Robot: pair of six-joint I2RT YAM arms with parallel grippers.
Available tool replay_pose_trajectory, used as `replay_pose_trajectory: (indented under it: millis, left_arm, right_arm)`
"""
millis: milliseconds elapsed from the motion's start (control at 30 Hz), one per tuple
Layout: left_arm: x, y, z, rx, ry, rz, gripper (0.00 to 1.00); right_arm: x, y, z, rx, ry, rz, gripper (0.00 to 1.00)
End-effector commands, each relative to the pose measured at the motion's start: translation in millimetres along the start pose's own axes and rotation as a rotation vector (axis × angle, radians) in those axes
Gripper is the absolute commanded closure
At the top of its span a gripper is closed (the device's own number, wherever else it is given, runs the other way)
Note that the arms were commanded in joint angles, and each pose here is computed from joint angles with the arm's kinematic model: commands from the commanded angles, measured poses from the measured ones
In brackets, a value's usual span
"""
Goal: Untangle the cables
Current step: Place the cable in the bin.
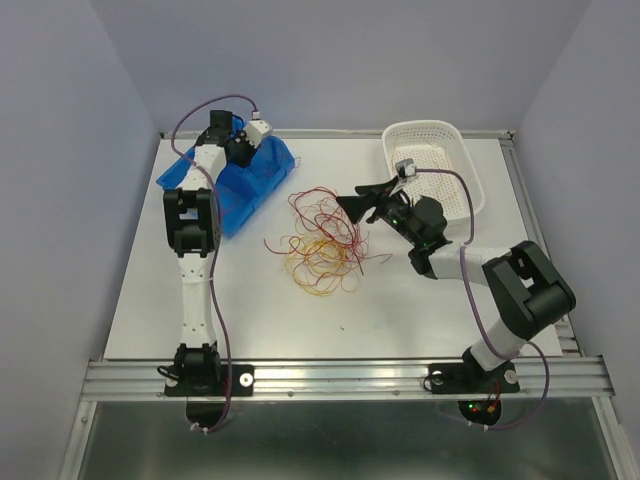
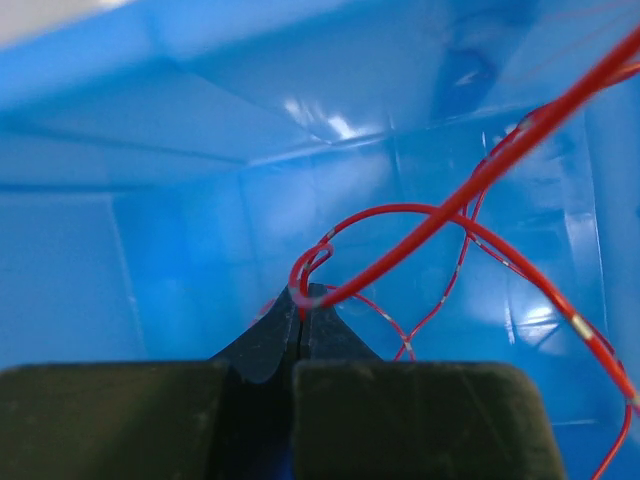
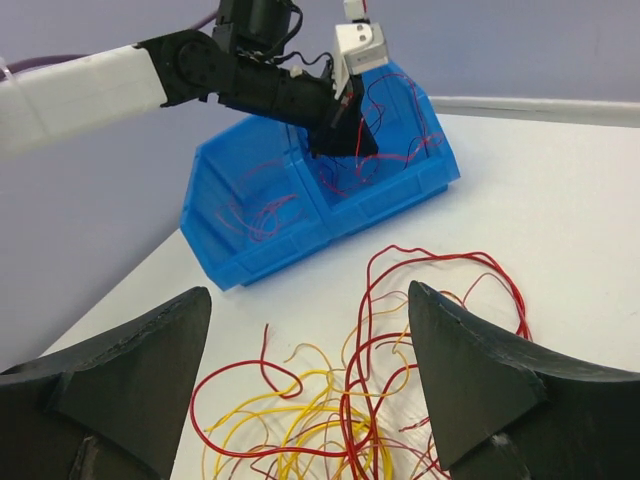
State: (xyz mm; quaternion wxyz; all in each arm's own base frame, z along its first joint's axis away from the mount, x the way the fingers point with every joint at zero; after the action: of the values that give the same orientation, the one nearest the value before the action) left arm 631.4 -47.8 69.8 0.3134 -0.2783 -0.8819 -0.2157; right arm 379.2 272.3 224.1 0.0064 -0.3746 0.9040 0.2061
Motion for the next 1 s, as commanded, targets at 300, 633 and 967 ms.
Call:
replay_pose_trajectory:
  millis: [300,633,967]
  left_arm:
    - [85,32,-53,0.09,-0.132,-0.105,0.61]
    - [124,42,-96,0.031,-0.193,-0.199,0.31]
    - [174,39,-94,-0.009,-0.157,-0.297,0.13]
  right_arm:
    - [-9,7,-11,0.0,-0.033,-0.053,0.16]
    - [-9,4,-8,0.002,-0.026,-0.047,0.15]
    - [-30,2,8,-0.037,0.02,-0.09,0.16]
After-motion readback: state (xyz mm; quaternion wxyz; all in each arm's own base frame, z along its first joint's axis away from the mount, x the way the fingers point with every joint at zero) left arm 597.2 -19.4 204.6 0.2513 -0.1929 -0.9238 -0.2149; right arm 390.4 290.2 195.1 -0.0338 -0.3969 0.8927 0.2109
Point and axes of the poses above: each gripper's point midway between its finger pads, its own x axis back along the fingers, its own y axis along the line the jaws close on, z = x × y, the point moved 1 cm from there along x, back along the fingers, and after that the axes turned 4 degrees about x, right-handed, at the moved point
